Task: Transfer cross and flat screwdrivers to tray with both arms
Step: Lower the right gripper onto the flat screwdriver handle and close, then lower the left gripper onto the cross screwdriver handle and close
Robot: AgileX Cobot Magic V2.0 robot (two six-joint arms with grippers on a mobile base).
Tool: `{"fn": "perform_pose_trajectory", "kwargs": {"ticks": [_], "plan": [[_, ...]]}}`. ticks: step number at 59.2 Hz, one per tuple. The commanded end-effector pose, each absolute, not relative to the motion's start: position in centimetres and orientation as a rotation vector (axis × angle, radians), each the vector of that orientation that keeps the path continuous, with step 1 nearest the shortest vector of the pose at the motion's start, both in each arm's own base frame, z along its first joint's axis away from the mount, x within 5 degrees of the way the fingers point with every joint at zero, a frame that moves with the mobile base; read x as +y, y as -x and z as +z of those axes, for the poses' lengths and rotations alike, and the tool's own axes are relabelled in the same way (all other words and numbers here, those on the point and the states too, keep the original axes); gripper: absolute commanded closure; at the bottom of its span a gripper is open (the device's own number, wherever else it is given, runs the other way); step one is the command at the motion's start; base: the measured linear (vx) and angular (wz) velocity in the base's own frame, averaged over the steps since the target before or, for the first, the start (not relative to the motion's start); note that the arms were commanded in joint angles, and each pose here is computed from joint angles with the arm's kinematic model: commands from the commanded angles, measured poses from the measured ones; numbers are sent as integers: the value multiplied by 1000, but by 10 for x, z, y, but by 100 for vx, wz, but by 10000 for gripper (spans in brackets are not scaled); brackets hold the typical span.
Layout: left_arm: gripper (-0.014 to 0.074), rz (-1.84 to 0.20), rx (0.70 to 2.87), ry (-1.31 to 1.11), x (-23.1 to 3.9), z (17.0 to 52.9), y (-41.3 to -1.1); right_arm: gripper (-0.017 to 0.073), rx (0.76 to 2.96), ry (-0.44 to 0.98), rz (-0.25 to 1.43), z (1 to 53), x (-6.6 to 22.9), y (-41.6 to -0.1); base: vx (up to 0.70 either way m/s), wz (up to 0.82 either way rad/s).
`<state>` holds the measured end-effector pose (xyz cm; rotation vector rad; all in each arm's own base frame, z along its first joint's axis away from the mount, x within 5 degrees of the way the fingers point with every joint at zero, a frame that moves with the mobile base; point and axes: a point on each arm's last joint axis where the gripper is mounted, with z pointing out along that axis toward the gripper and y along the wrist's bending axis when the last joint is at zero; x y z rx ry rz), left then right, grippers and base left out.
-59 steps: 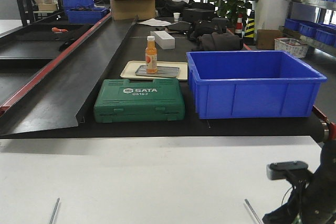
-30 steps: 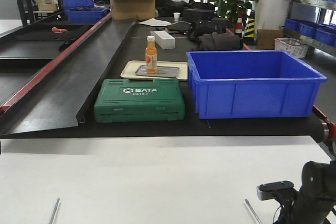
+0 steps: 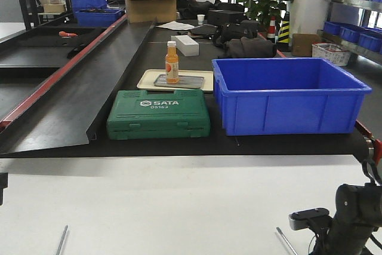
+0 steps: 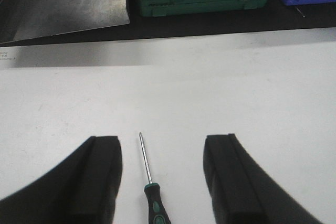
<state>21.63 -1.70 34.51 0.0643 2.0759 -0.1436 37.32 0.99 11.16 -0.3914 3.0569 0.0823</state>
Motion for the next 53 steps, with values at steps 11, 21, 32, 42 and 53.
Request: {"fn": "perform_pose_trajectory", "kwargs": {"ticks": [11, 21, 32, 42, 53], "plan": [[113, -176, 2018, -29, -18, 361, -215, 353, 3071, 395, 91, 121, 9, -373, 0, 0], [113, -230, 2049, 51, -18, 359, -214, 573, 3091, 383, 116, 121, 11, -371, 0, 0], [113, -254, 2093, 82, -19, 355, -219, 570, 3088, 310, 198, 121, 15, -372, 0, 0], [113, -259, 2282, 65, -22, 341, -250, 570, 3088, 258, 261, 122, 19, -372, 0, 0], [113, -252, 2448, 89, -24, 314, -299, 568, 3106, 252, 282, 122, 20, -370, 0, 0]]}}
